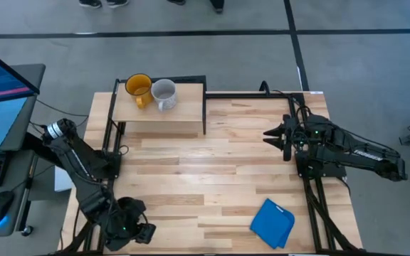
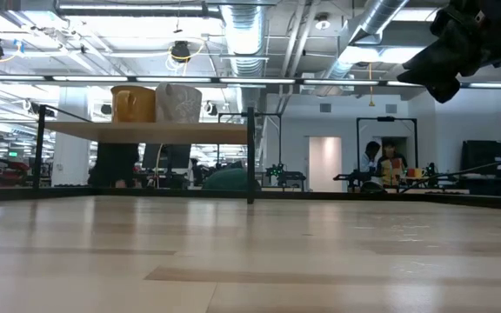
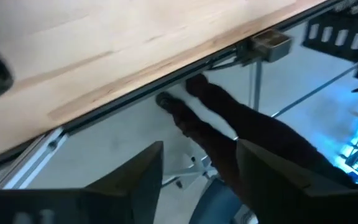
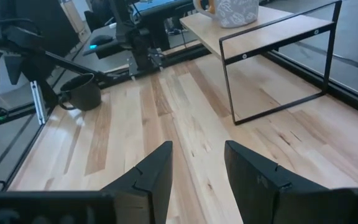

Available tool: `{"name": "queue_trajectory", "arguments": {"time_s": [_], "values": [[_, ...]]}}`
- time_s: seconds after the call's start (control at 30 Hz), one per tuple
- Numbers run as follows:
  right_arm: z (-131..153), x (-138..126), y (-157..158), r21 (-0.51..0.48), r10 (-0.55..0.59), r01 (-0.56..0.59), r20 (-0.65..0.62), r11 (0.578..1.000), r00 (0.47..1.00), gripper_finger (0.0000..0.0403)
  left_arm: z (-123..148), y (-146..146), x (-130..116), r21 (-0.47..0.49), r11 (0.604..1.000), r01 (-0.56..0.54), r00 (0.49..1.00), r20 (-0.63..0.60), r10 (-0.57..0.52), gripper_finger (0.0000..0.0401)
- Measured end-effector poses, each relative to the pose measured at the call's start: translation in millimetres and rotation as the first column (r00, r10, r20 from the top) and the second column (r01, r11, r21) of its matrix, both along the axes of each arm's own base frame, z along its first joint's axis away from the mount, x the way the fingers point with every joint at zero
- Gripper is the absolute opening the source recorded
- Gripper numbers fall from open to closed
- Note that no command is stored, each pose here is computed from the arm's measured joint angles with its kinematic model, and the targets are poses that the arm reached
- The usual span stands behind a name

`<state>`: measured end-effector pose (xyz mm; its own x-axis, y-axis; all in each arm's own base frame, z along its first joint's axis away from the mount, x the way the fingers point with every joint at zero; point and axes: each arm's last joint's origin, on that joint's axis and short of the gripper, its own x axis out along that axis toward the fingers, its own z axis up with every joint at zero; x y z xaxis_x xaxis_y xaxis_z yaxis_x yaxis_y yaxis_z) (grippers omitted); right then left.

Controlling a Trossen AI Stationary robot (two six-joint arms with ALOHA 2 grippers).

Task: Stack small to large cups/mugs on shelf
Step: Put the black mug on the shelf

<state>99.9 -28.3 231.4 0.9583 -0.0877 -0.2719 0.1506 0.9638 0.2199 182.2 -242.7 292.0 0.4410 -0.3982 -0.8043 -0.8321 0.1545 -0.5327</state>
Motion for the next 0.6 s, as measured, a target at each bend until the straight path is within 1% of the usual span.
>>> {"name": "queue_trajectory", "arguments": {"time_s": [0.1, 0.2, 0.27, 0.33, 0.4, 0.53, 0.6], "values": [[0.0, 0.0, 0.2, 0.009, 0.006, -0.006, 0.001, 1.0, 1.0, 0.0169, -1.1, -0.1, -2.3, -0.025, 1.0, 0.018, 0.998, -0.06, -0.019, 0.0212], [0.1, 0.1, 0.7, 0.017, 0.019, -0.02, 0.003, 1.0, 1.0, 0.0169, -8.3, 5.4, -2.7, 0.019, 1.0, 0.017, 0.988, -0.151, -0.014, 0.0222], [0.1, 0.0, 0.7, 0.029, 0.016, -0.016, 0.005, 0.999, 1.0, 0.0169, -16.4, 7.1, -4.0, 0.047, 0.998, 0.031, 0.969, -0.247, -0.018, 0.0224], [0.0, 0.1, 0.8, 0.035, 0.015, -0.015, 0.004, 0.999, 1.0, 0.0169, -25.3, 6.1, -5.4, 0.062, 0.997, 0.043, 0.939, -0.344, -0.019, 0.0224], [0.1, 0.0, 0.8, 0.046, 0.012, -0.013, 0.006, 0.999, 1.0, 0.0169, -35.2, -0.9, -4.6, 0.077, 0.996, 0.055, 0.927, -0.374, -0.022, 0.0224], [0.2, 0.1, 0.9, 0.054, 0.014, -0.014, 0.008, 0.998, 1.0, 0.0169, -50.2, -14.5, 2.4, 0.071, 0.995, 0.064, 0.93, -0.366, -0.033, 0.0224], [0.6, 0.2, 1.0, 0.056, 0.018, -0.019, 0.013, 0.998, 1.0, 0.0169, -60.4, -18.4, 3.3, 0.09, 0.993, 0.076, 0.915, -0.403, -0.033, 0.0224]]}}
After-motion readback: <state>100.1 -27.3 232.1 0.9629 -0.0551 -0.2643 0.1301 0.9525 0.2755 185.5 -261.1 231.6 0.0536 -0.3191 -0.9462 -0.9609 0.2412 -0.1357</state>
